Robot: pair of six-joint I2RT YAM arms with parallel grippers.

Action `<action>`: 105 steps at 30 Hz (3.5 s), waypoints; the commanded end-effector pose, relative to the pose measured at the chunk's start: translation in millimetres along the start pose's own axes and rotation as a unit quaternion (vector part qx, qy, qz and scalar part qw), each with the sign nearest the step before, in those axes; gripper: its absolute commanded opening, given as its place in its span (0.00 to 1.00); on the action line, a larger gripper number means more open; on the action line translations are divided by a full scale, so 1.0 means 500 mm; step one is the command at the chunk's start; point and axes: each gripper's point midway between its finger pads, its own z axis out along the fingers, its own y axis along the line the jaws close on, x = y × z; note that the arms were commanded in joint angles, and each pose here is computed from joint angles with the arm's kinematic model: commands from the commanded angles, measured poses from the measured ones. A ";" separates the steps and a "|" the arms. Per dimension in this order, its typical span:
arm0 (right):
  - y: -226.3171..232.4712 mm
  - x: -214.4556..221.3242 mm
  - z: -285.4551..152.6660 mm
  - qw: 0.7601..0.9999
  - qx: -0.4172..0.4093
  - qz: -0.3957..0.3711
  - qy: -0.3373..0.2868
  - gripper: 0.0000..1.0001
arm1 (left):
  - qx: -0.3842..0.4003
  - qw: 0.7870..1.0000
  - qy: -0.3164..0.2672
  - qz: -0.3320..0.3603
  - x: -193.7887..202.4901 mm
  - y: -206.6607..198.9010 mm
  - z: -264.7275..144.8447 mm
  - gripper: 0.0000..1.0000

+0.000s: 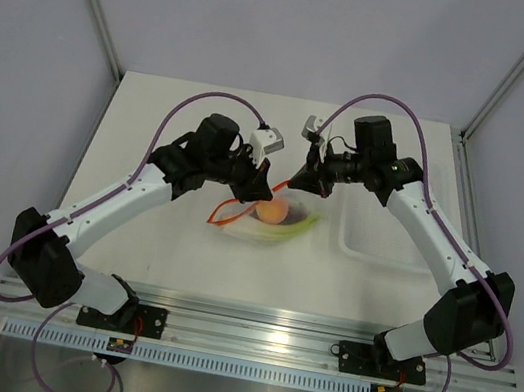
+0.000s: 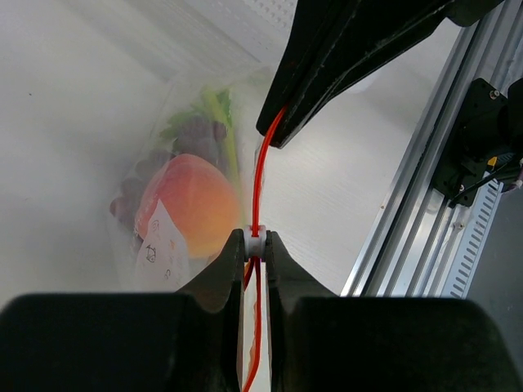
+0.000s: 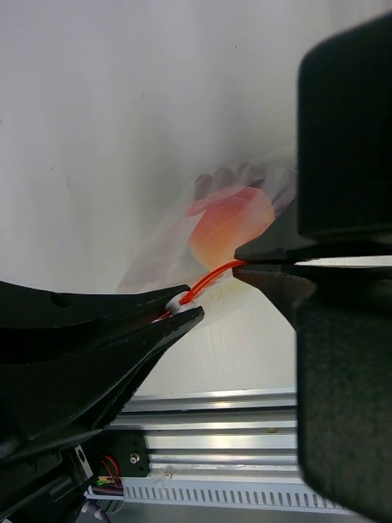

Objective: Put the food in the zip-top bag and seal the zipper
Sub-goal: Zip the zipper food storage bag at the center of the board, then place the zipper food storage bag at the center of the board.

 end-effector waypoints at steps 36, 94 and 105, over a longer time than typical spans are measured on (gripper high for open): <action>-0.222 -0.148 -0.106 0.940 0.263 0.018 -0.216 0.00 | -0.125 0.988 0.001 -0.088 0.113 0.046 -0.095 0.00; -0.315 -0.276 -0.080 0.917 0.218 0.097 -0.319 0.19 | -0.264 0.951 -0.159 -0.016 -0.153 0.075 -0.286 0.00; -0.288 -0.093 -0.155 0.880 0.375 0.223 -0.189 0.82 | -0.254 0.958 -0.104 -0.085 -0.037 0.077 -0.249 0.82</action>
